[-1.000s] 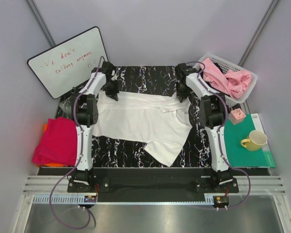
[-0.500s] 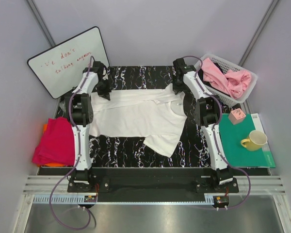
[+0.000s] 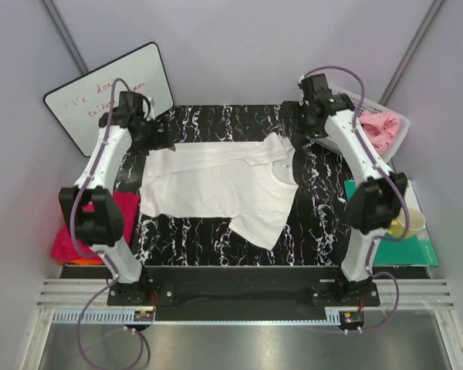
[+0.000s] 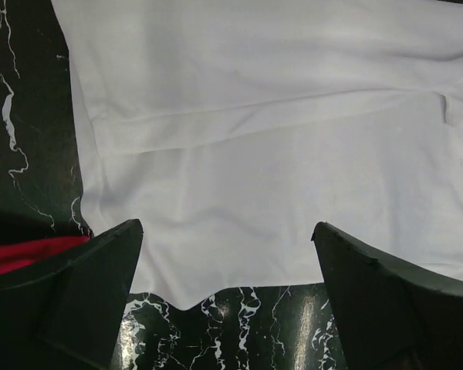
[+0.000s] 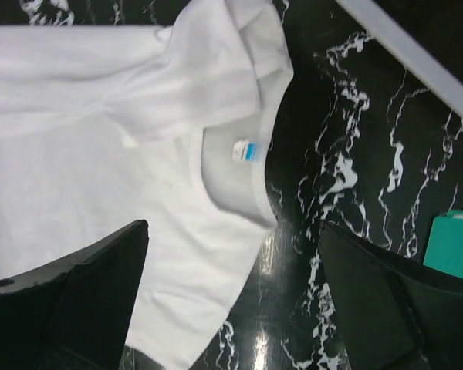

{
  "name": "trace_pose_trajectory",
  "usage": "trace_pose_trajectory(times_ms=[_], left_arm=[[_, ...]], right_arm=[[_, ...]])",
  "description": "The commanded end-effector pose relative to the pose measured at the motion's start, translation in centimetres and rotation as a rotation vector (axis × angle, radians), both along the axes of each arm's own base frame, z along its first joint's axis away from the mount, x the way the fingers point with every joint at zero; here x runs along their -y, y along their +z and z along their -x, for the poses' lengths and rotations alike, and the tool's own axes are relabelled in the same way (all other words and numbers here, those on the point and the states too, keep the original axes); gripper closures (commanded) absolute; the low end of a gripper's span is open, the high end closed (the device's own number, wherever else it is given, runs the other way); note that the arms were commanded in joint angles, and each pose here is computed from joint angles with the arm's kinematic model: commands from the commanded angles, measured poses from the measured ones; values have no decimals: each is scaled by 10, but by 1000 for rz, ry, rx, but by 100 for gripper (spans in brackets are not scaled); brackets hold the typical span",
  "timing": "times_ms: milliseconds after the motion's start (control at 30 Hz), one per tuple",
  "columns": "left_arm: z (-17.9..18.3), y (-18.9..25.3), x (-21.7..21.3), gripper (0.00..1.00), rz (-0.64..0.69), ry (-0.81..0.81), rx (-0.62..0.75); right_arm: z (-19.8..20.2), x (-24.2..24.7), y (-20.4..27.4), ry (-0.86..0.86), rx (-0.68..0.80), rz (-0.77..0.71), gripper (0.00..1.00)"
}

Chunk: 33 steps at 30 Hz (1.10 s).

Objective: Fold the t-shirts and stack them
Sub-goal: Fold the flattened tshirt in 1/3 of the way, then grap the side of the flattened tshirt closest away from the robot with both arms

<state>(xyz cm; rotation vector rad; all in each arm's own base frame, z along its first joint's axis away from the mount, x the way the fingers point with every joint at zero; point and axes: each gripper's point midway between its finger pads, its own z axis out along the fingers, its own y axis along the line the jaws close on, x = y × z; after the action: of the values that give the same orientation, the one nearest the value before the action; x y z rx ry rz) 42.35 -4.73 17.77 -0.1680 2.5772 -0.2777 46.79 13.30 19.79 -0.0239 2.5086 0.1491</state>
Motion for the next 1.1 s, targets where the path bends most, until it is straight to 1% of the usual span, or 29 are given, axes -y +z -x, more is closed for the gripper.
trace_pose_trajectory(times_ms=[0,33,67,100,133,167,200,233,267,300,333,400,500,533,733,833,867,1067], left_arm=[[48,-23,0,1,20,27,-69],[57,-27,0,4,30,33,-86],[75,-36,0,6,38,53,-116],[85,-41,1,6,42,61,-136],[94,-46,-1,7,36,81,-148],[111,-54,-2,6,39,103,-174],[119,-58,-2,5,38,116,-183],[125,-62,-4,4,35,126,-191],[134,-70,-5,2,30,142,-206],[138,-73,-6,1,26,151,-213],[142,-77,-8,1,19,156,-228],[145,-85,-7,1,25,164,-253],[148,-87,-6,1,34,183,-260],[148,-88,-7,1,30,192,-259],[149,-106,-10,1,7,200,-313],[148,-112,-11,1,-2,185,-331],[148,-115,-12,1,-9,175,-340],[149,-118,-19,1,-29,169,-351]], right_arm=[[85,1,-32,36,-190,-63,0],[99,0,-39,24,-222,-88,0],[113,-5,-36,37,-233,-137,4],[136,-4,-59,29,-316,-151,6],[147,-8,-66,29,-353,-183,7],[158,-18,-65,30,-376,-258,11],[179,-20,-84,24,-449,-286,12],[188,-24,-88,22,-472,-319,12],[192,-32,-84,17,-466,-385,15],[207,-32,-98,1,-510,-403,17],[208,-35,-100,-17,-504,-430,17],[224,-34,-112,-40,-540,-444,18],[237,-35,-121,-51,-579,-470,26],[238,-37,-121,-48,-577,-483,27],[246,-44,-119,-17,-592,-526,27],[257,-41,-131,-27,-630,-514,27],[267,-41,-140,-32,-664,-520,27],[293,-45,-157,-54,-711,-549,28]])
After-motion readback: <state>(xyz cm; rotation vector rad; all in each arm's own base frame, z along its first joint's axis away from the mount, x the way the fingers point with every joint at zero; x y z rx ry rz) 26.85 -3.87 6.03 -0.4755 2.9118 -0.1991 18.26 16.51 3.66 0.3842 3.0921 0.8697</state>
